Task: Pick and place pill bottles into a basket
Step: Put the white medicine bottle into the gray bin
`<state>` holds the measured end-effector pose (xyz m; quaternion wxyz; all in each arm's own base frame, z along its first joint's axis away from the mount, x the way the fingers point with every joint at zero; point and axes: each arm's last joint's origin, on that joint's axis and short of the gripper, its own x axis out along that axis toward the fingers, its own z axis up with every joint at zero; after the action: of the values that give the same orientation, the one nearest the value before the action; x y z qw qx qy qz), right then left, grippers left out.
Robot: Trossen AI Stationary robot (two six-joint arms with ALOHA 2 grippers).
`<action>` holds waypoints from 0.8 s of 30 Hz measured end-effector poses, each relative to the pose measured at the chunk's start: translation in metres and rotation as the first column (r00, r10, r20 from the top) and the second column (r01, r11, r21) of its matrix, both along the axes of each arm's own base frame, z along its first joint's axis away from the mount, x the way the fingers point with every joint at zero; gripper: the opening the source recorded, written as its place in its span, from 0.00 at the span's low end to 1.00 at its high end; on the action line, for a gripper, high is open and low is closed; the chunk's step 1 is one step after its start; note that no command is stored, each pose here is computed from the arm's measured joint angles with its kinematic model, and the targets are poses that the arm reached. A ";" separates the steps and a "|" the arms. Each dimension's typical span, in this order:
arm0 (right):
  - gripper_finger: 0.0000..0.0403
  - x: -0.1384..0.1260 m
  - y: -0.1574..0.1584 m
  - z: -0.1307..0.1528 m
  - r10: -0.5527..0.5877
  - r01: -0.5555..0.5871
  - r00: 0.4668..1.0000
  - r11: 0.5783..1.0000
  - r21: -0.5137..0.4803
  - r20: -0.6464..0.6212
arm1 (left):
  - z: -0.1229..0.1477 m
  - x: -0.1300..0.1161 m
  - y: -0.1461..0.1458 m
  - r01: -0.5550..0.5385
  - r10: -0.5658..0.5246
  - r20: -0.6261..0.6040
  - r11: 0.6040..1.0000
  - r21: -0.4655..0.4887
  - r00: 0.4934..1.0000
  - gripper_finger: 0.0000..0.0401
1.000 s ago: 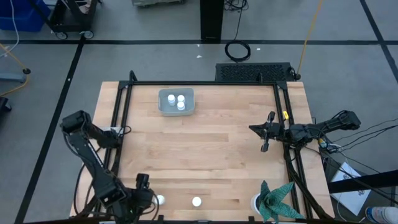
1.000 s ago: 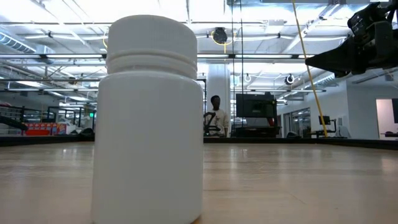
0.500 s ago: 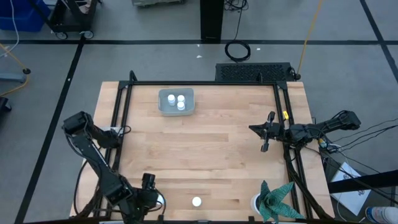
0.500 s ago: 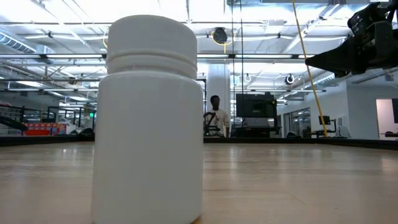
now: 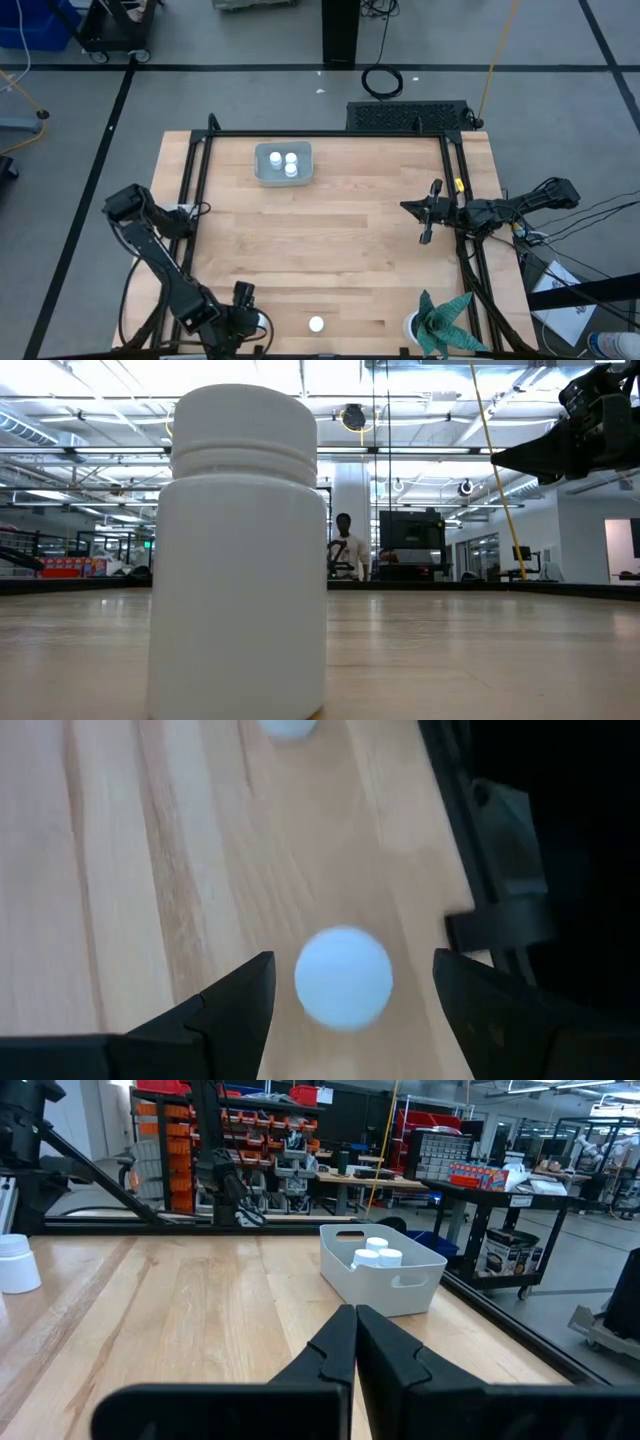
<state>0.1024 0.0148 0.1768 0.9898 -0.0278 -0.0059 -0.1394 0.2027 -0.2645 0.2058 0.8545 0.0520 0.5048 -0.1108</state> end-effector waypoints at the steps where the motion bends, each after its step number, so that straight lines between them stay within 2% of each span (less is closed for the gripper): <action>1: 0.01 0.000 0.000 0.000 0.000 0.000 1.000 1.000 -0.001 0.000 | 0.000 0.001 0.000 0.004 -0.004 0.022 1.000 -0.001 1.000 0.69; 10: 0.01 0.000 0.000 0.000 0.000 0.000 1.000 1.000 0.000 0.000 | -0.014 0.003 0.006 0.011 -0.011 0.006 1.000 -0.010 1.000 0.69; 13: 0.01 0.000 0.000 0.000 0.000 0.000 1.000 1.000 0.000 0.000 | -0.021 0.005 0.009 0.014 -0.014 0.002 0.999 -0.043 1.000 0.69; 17: 0.01 0.000 0.000 0.000 0.000 0.000 1.000 1.000 -0.001 0.000 | -0.020 0.006 0.006 0.043 -0.041 0.031 0.998 -0.052 0.999 0.69; 24: 0.01 0.000 0.000 0.000 0.000 0.000 1.000 1.000 0.001 0.000 | -0.021 0.005 0.008 0.028 -0.028 0.009 0.999 -0.041 1.000 0.69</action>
<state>0.1024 0.0148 0.1768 0.9898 -0.0275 -0.0060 -0.1393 0.2076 -0.2560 0.1845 0.8558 0.0418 0.4981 -0.1331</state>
